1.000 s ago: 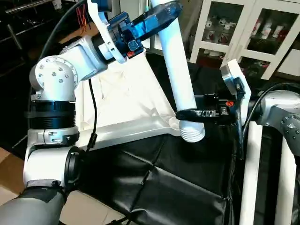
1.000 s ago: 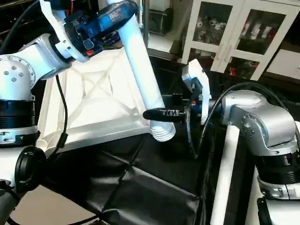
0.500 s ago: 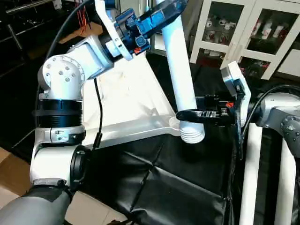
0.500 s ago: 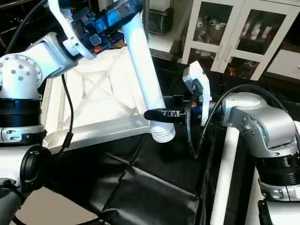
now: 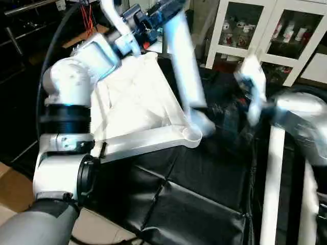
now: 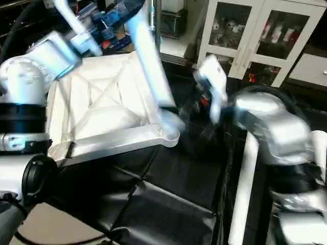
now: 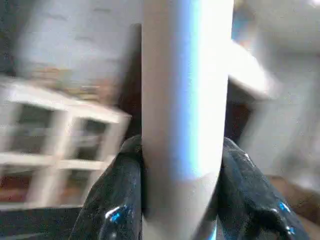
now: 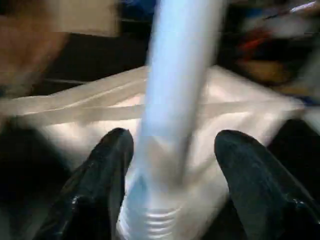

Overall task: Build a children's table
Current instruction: Insert table leg to table base

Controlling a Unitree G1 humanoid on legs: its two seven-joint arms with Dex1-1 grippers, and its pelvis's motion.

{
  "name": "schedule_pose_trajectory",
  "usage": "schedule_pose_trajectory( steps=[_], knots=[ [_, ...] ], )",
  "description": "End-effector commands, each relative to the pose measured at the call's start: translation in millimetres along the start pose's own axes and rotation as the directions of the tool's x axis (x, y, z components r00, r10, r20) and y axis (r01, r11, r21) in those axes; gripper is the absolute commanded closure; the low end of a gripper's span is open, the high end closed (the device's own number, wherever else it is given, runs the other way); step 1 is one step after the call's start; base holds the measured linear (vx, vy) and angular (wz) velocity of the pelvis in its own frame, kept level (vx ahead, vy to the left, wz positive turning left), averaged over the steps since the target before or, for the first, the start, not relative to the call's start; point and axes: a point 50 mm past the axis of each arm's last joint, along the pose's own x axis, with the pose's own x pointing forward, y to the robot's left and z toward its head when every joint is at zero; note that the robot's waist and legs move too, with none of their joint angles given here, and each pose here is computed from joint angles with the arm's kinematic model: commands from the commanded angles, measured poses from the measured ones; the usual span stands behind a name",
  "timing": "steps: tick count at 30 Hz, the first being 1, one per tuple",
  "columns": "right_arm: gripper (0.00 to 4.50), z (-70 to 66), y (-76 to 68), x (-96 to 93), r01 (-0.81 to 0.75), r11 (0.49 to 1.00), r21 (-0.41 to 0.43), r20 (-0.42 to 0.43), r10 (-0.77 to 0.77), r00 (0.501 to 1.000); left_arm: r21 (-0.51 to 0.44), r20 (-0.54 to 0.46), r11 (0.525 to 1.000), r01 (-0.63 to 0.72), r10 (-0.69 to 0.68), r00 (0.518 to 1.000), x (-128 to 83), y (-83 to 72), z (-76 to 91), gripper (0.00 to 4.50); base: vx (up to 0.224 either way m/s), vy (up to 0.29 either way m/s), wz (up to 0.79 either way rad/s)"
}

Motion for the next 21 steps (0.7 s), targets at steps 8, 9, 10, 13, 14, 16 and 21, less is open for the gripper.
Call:
schedule_pose_trajectory(
  steps=[8,9,10,13,14,16,21],
  knots=[
    [1.46,-3.3,16.5,33.7,0.081,0.995,-0.06,0.018,-0.08,0.997,0.006,0.052,0.995,-0.098,0.098,0.994,15.9,-11.8,-2.1,2.86,0.0,0.0,0.0],
    [1.46,-5.3,16.4,36.6,0.097,0.992,-0.078,0.008,-0.096,0.995,0.01,0.046,0.996,-0.093,0.092,0.995,16.6,-12.8,-3.2,2.86,0.0,0.0,0.0],
    [1.46,-5.5,16.4,36.9,0.098,0.992,-0.081,0.007,-0.098,0.995,0.01,0.046,0.996,-0.093,0.092,0.995,16.6,-12.8,-3.2,2.86,0.0,0.0,0.0],
    [1.46,-12.0,15.9,43.6,0.133,0.981,-0.143,-0.038,-0.139,0.99,0.018,0.05,0.995,-0.099,0.098,0.994,17.7,-14.1,-3.3,2.86,0.0,0.0,0.0],
    [1.46,-12.9,15.7,44.5,0.141,0.979,-0.148,-0.043,-0.148,0.988,0.019,0.052,0.994,-0.103,0.102,0.993,17.9,-14.4,-3.3,2.86,0.0,0.0,0.0],
    [1.46,-15.2,14.8,44.6,0.149,0.978,-0.146,-0.068,-0.16,0.985,0.022,0.053,0.994,-0.106,0.105,0.993,17.9,-14.6,-2.7,2.86,0.0,0.0,0.0],
    [2.03,-19.7,7.9,41.7,0.183,0.977,-0.11,-0.102,-0.194,0.976,0.031,0.054,0.994,-0.109,0.108,0.993,17.1,-13.8,-0.8,2.86,0.0,0.0,0.0]
  ],
)
